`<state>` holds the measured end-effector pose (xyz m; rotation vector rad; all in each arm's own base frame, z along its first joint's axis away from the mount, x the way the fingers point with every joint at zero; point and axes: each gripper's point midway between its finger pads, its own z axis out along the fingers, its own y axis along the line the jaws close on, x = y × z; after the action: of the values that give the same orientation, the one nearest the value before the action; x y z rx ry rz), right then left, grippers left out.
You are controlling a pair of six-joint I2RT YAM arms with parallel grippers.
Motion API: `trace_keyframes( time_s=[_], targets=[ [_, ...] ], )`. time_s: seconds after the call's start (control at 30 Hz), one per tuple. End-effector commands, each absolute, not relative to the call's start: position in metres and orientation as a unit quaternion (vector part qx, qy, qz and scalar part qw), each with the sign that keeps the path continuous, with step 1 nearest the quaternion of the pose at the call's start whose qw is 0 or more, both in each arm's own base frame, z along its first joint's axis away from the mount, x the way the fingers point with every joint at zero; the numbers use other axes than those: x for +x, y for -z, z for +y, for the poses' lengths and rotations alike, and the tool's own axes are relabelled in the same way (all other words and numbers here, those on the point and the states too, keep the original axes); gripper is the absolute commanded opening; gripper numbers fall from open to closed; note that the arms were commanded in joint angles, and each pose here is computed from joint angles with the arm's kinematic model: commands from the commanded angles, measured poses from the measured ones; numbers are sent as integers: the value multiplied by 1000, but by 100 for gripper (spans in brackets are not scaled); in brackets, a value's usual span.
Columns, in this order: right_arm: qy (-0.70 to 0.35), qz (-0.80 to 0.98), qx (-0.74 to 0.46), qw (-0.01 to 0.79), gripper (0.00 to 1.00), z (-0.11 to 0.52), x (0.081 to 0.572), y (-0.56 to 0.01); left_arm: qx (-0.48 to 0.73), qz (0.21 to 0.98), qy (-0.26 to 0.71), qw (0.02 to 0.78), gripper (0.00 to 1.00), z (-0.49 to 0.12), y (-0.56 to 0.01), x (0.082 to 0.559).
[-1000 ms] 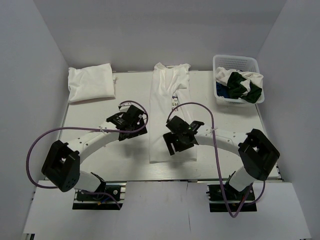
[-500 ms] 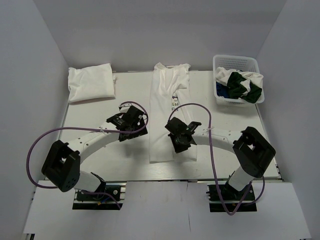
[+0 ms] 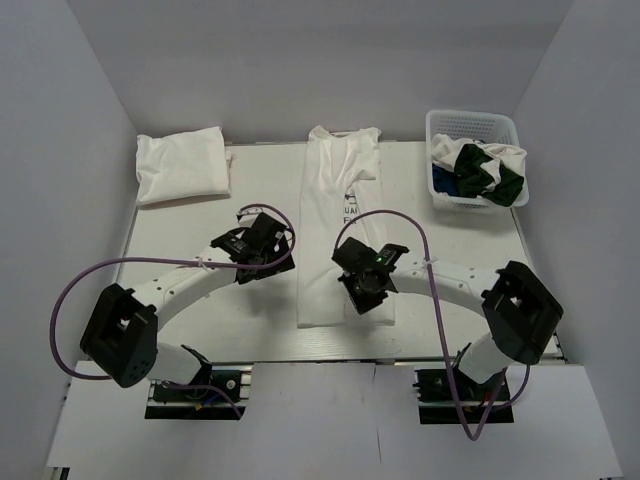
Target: Fold and stack the t-shirts
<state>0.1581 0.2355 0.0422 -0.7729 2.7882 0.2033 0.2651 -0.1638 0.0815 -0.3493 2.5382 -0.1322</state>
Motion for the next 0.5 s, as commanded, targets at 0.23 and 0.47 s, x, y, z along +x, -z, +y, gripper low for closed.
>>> trace_keyframes(
  time_s=[0.23,0.47],
  targets=[
    [-96,930,-351,57,0,245,126,-47,-127,948,63,284,99,-169,-81,267],
    [-156,911,-380,26,0,271,110,-15,-124,954,53,268,99,-170,-70,265]
  ],
)
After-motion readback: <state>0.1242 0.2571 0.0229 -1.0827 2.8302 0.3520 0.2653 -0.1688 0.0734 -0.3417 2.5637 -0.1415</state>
